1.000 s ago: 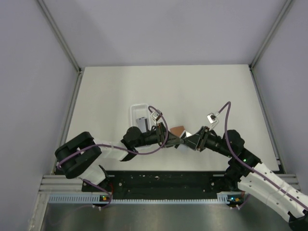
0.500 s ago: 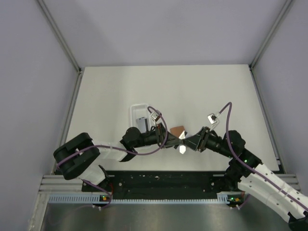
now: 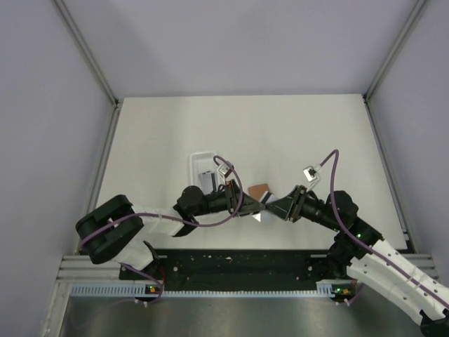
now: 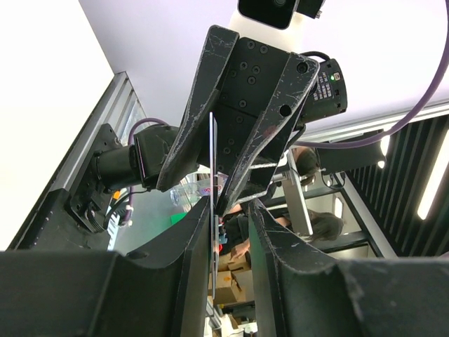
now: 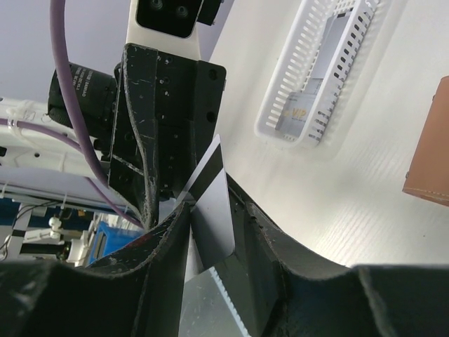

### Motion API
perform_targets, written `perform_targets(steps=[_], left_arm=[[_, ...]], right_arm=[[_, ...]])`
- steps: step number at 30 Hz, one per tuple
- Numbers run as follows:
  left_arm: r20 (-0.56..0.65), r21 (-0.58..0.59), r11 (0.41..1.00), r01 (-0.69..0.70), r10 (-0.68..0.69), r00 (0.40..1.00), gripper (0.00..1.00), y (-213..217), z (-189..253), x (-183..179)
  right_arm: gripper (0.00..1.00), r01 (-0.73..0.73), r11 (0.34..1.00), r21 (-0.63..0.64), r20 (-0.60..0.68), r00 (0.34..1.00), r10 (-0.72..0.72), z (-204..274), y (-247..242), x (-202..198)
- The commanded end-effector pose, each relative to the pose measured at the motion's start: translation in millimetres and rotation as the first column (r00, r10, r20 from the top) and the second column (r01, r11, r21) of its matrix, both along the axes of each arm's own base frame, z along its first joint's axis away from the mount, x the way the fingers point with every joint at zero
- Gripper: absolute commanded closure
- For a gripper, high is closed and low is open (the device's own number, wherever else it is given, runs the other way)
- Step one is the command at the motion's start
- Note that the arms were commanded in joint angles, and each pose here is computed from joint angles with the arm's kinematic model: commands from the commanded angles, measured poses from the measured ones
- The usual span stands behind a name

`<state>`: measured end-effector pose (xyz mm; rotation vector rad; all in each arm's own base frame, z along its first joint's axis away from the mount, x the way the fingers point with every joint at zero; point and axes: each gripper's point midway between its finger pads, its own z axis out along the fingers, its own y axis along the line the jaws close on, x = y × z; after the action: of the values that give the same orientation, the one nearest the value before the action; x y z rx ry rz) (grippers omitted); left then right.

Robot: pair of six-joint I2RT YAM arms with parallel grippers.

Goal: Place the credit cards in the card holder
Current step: Pick up the credit card from the storage box.

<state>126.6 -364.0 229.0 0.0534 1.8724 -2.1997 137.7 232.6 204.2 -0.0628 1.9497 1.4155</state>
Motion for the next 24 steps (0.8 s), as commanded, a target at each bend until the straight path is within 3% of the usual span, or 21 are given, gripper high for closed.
perform_targets(steps=[1, 11, 16, 19, 24], left_arm=[[0.172, -0.236, 0.971, 0.021, 0.02, 0.985, 0.68, 21.7, 64.3, -13.5], [0.17, -0.231, 0.973, 0.014, 0.026, 0.985, 0.68, 23.4, 62.1, -11.8], [0.173, -0.22, 0.975, 0.017, 0.022, 0.985, 0.68, 21.3, 58.8, -11.5], [0.182, -0.195, 0.98, 0.022, 0.014, 0.983, 0.68, 19.3, 56.9, -12.1], [0.227, -0.121, 0.992, 0.024, 0.004, 0.974, 0.68, 18.6, 53.6, -17.4]], right_arm=[[0.64, 0.028, 0.999, -0.045, 0.007, 1.0, -0.028, -9.2, -5.3, 3.5], [0.67, 0.035, 0.999, -0.029, 0.024, 0.999, -0.034, -1.6, -7.3, 2.7], [0.82, 0.04, 0.999, -0.014, 0.036, 0.999, -0.04, 4.2, -6.7, 4.3], [0.98, 0.047, 0.999, -0.009, 0.052, 0.998, -0.047, 10.1, -7.4, 5.6], [1.0, 0.047, 0.998, -0.029, 0.093, 0.995, -0.044, 25.8, -10.0, 5.4]])
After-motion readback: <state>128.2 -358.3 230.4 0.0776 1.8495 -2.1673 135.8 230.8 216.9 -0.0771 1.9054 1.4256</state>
